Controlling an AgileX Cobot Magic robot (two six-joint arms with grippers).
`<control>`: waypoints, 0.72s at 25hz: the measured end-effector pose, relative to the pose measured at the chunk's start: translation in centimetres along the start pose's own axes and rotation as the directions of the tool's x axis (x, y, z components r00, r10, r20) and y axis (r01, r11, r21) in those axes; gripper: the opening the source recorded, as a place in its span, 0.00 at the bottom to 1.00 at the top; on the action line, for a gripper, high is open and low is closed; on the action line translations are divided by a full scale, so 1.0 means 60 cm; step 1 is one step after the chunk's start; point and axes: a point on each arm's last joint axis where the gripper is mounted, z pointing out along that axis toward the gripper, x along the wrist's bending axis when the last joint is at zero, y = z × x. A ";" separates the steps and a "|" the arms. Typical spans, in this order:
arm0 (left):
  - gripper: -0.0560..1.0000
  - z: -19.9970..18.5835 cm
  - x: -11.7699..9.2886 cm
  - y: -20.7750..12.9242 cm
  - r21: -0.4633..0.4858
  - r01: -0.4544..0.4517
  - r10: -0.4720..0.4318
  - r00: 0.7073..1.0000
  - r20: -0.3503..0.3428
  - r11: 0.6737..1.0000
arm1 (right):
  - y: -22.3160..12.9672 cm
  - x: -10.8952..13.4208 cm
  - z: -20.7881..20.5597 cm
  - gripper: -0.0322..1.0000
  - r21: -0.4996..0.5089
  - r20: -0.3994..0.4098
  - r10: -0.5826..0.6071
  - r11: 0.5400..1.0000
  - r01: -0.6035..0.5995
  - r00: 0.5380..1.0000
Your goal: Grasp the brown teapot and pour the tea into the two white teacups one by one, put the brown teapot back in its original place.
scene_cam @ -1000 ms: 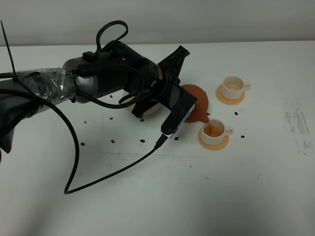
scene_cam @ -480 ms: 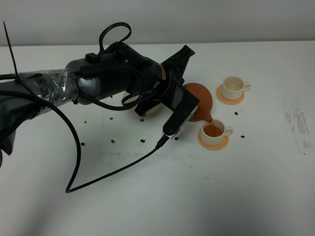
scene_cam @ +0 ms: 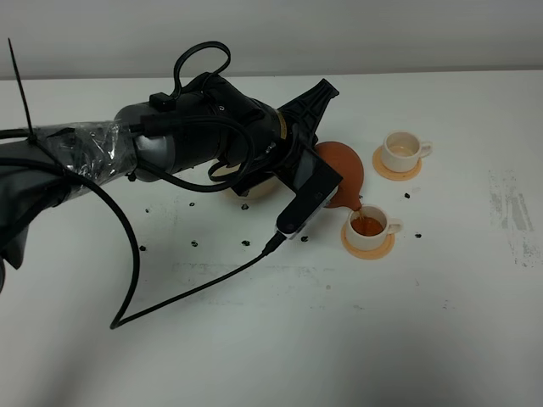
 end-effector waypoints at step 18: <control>0.16 0.000 0.005 0.002 0.018 -0.056 0.056 0.998 -0.023 0.998 | 0.000 0.000 0.000 0.46 0.000 0.000 0.000 1.000 0.000 1.000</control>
